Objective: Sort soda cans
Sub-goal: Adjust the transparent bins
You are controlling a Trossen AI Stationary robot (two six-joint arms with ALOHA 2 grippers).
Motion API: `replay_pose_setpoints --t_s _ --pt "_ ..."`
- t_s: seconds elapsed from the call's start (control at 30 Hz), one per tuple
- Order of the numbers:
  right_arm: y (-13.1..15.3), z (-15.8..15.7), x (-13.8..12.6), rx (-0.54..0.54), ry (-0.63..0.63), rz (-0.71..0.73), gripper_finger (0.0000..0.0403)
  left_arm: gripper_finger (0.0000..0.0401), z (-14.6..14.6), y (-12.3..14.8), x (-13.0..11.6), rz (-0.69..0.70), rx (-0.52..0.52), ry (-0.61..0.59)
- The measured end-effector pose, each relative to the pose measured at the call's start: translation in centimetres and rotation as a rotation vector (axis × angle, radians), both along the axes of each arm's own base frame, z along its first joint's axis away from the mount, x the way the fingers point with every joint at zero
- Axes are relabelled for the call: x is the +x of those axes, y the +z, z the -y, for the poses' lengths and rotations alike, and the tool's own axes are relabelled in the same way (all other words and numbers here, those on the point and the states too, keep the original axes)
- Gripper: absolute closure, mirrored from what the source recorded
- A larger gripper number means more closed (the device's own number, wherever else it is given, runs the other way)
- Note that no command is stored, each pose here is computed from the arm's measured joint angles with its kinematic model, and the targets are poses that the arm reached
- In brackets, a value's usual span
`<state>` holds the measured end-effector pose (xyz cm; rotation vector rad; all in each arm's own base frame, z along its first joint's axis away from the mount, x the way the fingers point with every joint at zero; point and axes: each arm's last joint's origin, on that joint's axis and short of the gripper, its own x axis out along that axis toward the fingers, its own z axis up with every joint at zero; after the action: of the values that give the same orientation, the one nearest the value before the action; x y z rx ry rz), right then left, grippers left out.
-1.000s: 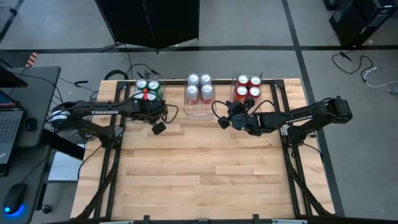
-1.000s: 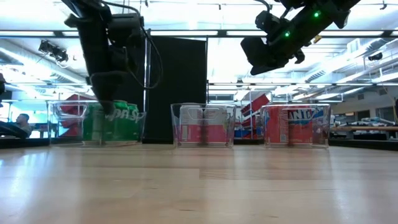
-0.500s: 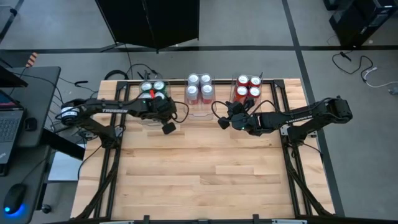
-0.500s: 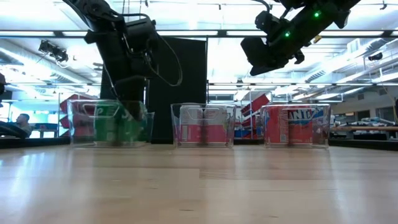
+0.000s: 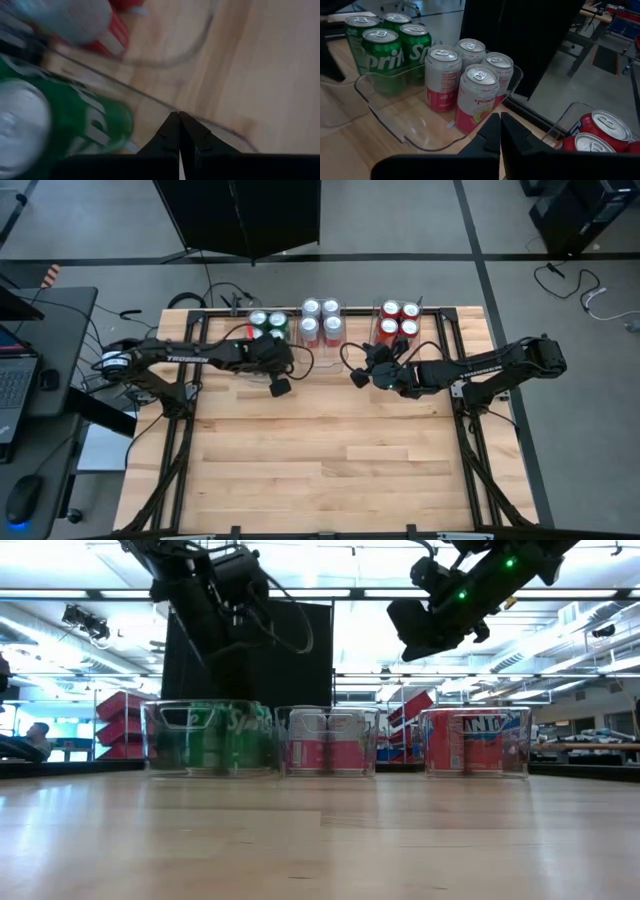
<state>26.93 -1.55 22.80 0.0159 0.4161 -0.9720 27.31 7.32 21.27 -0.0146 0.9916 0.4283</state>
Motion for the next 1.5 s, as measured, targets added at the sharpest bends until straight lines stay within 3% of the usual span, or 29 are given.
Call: replay_pose_setpoints --t_s 0.23,0.5,0.73,0.83,1.0,1.2,1.5 --pt "0.0 -0.5 0.0 -0.012 0.028 -0.02 0.0401 0.0401 0.8 3.5 0.5 0.041 0.018 -0.024" --pt "0.0 -1.2 0.1 -0.001 0.078 -0.022 0.04 0.0401 6.4 6.9 -1.5 0.131 0.012 -0.205" --pt "0.2 -2.2 1.5 0.068 0.36 0.011 0.0401 0.0401 11.3 7.2 -4.0 0.06 -0.051 -0.336" --pt "0.0 -2.7 2.7 0.094 0.515 0.056 0.04 0.0401 12.9 6.8 -5.0 0.005 -0.071 -0.329" --pt "-2.0 -3.1 4.7 0.105 0.638 0.085 0.0402 0.0401 14.7 4.2 -6.5 -0.053 -0.091 -0.325" --pt "-4.7 -3.2 6.0 0.117 0.642 0.042 0.0402 0.0401 13.8 0.9 -7.6 -0.065 -0.022 -0.229" --pt "-4.7 -2.7 6.0 0.111 0.621 0.04 0.0402 0.0401 9.7 -3.1 -7.1 -0.022 0.056 -0.119"
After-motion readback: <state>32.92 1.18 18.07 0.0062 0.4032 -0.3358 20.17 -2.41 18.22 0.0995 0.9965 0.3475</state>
